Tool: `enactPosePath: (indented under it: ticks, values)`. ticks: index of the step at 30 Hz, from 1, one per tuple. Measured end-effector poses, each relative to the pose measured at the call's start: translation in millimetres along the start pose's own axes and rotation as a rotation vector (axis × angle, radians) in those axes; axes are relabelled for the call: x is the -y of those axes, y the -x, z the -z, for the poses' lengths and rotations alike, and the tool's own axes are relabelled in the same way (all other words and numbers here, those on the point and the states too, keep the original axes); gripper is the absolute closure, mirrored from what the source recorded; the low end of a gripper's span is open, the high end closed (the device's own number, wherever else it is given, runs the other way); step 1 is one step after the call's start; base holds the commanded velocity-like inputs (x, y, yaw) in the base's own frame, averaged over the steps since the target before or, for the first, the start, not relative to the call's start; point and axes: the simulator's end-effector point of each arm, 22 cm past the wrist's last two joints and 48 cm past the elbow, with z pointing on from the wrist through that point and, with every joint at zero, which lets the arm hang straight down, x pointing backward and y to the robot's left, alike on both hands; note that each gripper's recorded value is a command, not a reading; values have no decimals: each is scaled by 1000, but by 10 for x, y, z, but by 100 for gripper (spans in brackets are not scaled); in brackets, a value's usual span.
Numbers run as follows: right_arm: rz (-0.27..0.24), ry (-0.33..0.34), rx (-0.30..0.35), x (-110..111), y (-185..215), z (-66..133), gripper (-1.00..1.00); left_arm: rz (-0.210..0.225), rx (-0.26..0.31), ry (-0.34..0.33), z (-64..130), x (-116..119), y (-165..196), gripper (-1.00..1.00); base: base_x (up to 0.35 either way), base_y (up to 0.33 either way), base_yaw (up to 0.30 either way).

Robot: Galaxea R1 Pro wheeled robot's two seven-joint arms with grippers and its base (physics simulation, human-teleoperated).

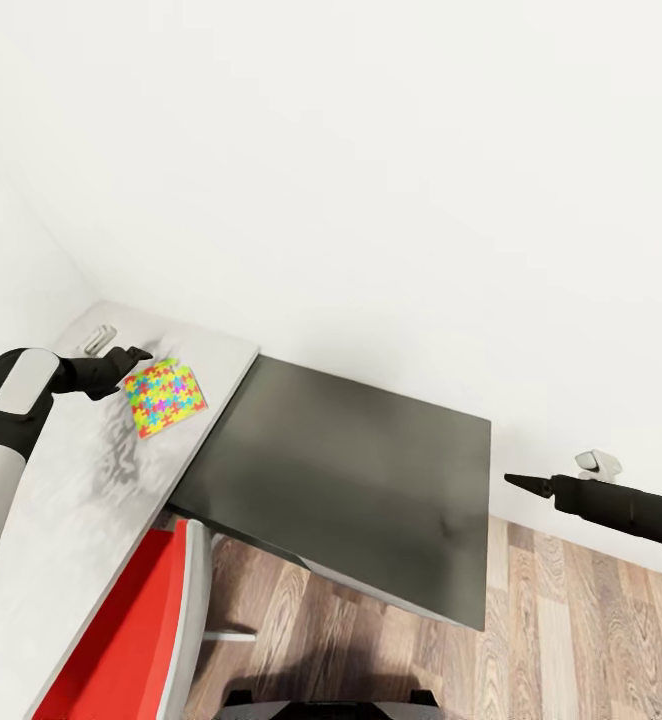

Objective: Put all the toys in the child's room - the three board games (two on the bed and one on the table), the two jigsaw puzzles on the table, and the tennis ball on the table - inside the toy box on the table in the child's room.

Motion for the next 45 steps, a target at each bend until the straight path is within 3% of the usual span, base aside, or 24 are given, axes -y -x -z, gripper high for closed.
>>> enactPosePath:
  ticks: [17,45]
  values:
    - [-15,0,-7,71,-28,-46,-100,3,-6,18,-138,-103,-86,-100,0,0,0]
    - [-20,13,-13,48,-57,-78,-100,4,-7,19,-163,-116,-95,-100,0,0,0]
